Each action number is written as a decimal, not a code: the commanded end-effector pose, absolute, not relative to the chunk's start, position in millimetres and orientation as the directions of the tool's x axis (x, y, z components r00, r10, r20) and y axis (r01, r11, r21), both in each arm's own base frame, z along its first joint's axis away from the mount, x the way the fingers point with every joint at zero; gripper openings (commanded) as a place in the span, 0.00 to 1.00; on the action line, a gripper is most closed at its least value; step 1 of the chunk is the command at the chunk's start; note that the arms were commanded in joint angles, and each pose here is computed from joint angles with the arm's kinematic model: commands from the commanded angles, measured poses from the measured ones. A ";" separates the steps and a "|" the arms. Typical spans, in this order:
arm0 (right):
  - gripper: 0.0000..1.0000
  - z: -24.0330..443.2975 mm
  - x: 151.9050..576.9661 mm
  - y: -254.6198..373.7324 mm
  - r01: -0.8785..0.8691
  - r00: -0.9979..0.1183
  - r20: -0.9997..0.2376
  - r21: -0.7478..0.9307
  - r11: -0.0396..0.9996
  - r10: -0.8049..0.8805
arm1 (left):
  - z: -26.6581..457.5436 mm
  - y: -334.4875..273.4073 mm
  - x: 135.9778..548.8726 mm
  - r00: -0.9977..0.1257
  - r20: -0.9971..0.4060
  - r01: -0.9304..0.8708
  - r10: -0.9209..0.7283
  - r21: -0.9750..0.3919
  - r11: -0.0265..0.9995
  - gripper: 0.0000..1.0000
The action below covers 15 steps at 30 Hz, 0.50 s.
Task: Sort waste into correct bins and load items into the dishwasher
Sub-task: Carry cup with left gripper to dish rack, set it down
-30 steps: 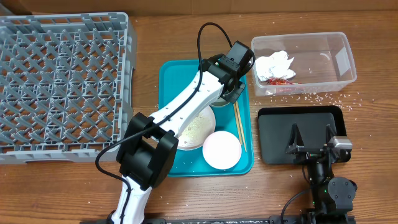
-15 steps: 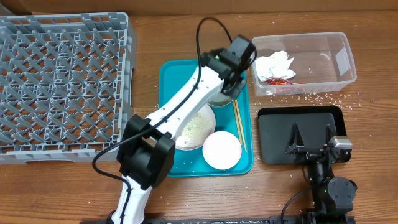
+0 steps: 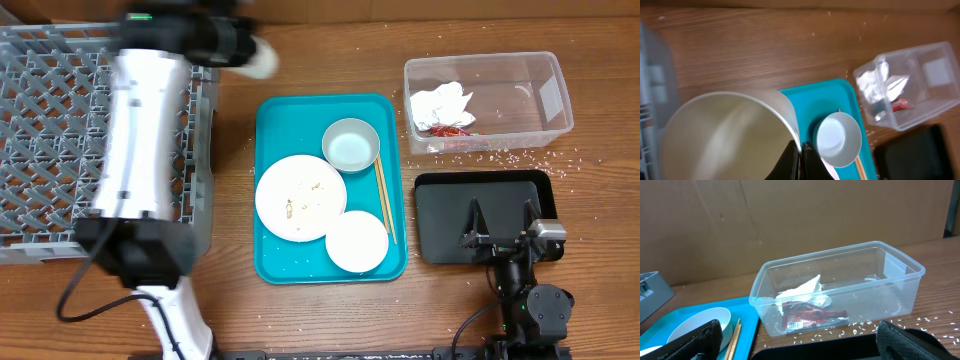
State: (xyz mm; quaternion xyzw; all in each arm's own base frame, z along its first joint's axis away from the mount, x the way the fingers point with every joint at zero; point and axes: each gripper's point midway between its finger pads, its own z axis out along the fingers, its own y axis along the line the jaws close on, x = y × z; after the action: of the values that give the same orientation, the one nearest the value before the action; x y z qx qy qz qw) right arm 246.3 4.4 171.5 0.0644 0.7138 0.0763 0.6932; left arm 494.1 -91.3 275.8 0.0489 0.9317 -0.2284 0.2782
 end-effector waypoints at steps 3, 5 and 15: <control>1.00 169.5 246.5 5.7 -0.020 -0.029 -0.981 0.192 0.981 0.191 | 304.5 -33.8 487.1 -0.825 -0.538 0.354 -0.171 -0.729 0.586 0.04; 1.00 169.5 246.5 5.6 -0.020 -0.028 -0.981 0.192 0.981 0.191 | 297.5 -5.0 490.1 -0.829 -0.509 0.321 -0.233 -0.774 0.546 0.04; 1.00 169.5 246.5 5.6 -0.020 -0.028 -0.981 0.192 0.981 0.191 | 250.3 131.6 493.0 -0.764 -0.383 0.291 -0.518 -0.923 0.253 0.04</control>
State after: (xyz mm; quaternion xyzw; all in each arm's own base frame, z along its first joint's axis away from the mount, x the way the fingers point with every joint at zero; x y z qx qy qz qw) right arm 246.3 4.4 171.5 0.0644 0.7138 0.0763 0.6932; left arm 494.9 115.3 252.1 -0.0793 0.7631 -0.5582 0.3159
